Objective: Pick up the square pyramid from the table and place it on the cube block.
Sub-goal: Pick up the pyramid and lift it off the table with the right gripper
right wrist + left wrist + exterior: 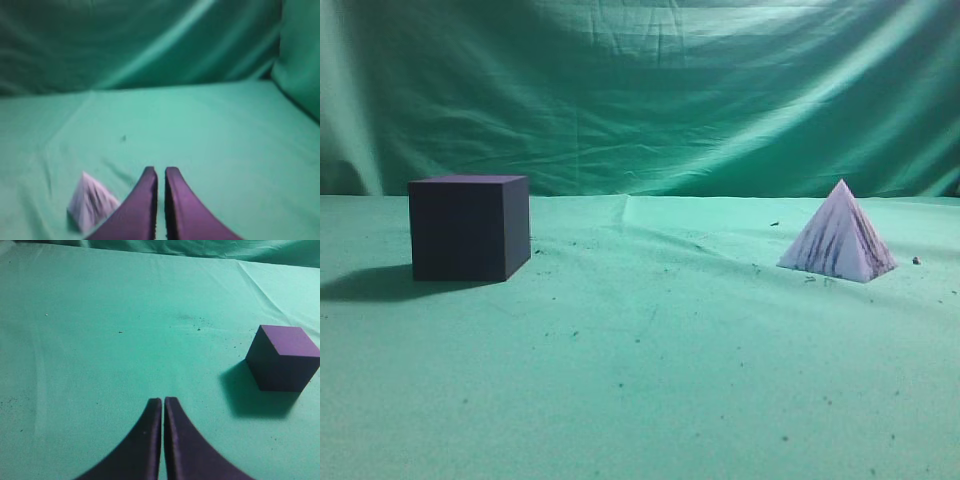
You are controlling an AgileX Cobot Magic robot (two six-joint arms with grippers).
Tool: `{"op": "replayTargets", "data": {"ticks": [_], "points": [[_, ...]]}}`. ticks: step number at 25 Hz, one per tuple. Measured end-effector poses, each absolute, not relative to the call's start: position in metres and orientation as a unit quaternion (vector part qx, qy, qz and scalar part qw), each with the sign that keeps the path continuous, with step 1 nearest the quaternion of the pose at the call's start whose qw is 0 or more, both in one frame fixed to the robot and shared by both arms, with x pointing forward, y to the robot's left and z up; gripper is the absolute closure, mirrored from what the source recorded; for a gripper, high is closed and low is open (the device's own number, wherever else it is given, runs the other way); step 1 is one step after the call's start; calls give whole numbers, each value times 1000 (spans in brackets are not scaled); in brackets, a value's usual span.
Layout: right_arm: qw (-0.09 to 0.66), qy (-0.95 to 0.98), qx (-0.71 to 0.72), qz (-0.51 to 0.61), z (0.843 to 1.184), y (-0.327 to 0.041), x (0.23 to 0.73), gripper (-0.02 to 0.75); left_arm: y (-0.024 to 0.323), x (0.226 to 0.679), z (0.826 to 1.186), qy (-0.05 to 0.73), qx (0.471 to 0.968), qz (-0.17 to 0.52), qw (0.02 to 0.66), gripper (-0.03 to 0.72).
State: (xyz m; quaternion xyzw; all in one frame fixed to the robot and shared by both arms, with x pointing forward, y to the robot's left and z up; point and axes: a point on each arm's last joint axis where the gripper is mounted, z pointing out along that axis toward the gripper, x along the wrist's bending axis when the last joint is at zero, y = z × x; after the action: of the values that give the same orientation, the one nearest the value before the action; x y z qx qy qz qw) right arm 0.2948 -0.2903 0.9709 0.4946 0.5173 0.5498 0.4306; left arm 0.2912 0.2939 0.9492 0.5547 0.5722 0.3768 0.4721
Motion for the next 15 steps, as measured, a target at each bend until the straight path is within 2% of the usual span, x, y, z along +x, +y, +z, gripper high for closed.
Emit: {"op": "replayTargets", "data": {"ticks": [3, 7, 15], "points": [[451, 456, 469, 607, 986, -291, 294, 687, 294, 291, 949, 572, 554, 377, 473, 688], [407, 453, 507, 611, 991, -291, 293, 687, 294, 291, 949, 572, 554, 377, 473, 688], [283, 577, 611, 463, 1036, -281, 322, 687, 294, 291, 949, 572, 554, 377, 473, 688]]}}
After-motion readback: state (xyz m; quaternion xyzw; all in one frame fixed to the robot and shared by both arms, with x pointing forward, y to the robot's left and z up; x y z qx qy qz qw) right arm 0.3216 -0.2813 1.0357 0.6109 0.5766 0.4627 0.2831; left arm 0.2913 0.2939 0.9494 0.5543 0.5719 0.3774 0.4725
